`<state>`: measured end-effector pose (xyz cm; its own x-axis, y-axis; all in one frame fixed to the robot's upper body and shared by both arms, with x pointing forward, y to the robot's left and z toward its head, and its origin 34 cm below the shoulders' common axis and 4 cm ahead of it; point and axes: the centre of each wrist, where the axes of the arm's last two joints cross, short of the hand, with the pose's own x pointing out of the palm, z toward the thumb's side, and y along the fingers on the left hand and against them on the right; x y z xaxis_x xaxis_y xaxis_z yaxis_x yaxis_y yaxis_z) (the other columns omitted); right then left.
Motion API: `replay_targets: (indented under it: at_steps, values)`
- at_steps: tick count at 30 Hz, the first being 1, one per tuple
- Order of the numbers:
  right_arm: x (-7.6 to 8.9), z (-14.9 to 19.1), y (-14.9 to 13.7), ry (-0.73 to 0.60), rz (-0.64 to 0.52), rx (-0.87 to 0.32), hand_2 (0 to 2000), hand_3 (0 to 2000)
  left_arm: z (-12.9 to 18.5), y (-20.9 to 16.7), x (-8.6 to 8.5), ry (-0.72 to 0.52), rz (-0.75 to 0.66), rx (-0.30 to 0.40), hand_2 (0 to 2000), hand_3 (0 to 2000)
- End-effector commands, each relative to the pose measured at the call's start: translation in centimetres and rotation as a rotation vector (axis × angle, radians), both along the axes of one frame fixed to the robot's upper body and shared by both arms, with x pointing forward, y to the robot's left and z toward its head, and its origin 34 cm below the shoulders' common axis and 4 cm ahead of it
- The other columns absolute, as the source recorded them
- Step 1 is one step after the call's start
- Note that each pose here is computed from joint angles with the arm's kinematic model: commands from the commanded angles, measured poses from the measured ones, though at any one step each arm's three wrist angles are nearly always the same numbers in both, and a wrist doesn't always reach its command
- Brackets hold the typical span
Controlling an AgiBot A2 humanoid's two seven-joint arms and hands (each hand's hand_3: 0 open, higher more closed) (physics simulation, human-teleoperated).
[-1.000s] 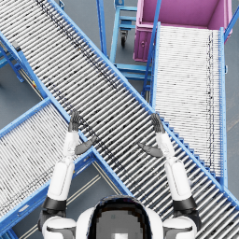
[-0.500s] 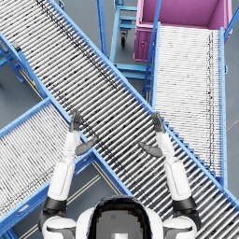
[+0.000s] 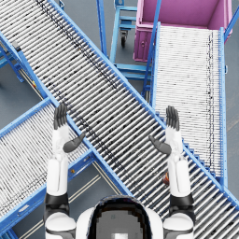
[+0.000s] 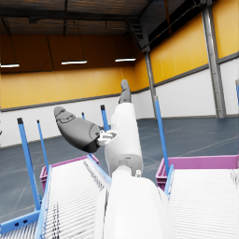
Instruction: Pick up the oil and place it on the left assembly line, put the cola on the right, and keep Sprite still
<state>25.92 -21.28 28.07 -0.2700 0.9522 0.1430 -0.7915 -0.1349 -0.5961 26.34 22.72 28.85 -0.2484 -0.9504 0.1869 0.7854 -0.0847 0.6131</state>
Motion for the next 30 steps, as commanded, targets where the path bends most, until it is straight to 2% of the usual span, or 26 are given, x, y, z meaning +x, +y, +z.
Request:
replay_targets:
  at_steps: [1,7,9,19,30]
  values:
    - [-0.1,1.5,-1.0,-0.065,-0.065,-0.01,0,0,1.6,1.3,-0.1,-0.061,0.047,-0.026,0,0]
    - [0.0,2.2,-1.3,-0.123,-0.252,-0.194,0,0,3.1,2.1,-0.2,-0.136,0.253,0.153,0,0]
    - [0.3,2.3,-1.7,-0.13,-0.299,-0.228,0,0,3.5,2.1,-0.1,-0.15,0.29,0.191,0,0]
    - [0.7,3.0,-3.4,-0.14,-0.399,-0.23,0,0,4.4,2.8,0.2,-0.174,0.355,0.209,0,0]
    - [0.6,2.3,-3.3,-0.119,-0.397,-0.225,0,0,3.8,2.3,-0.1,-0.164,0.34,0.207,0,0]
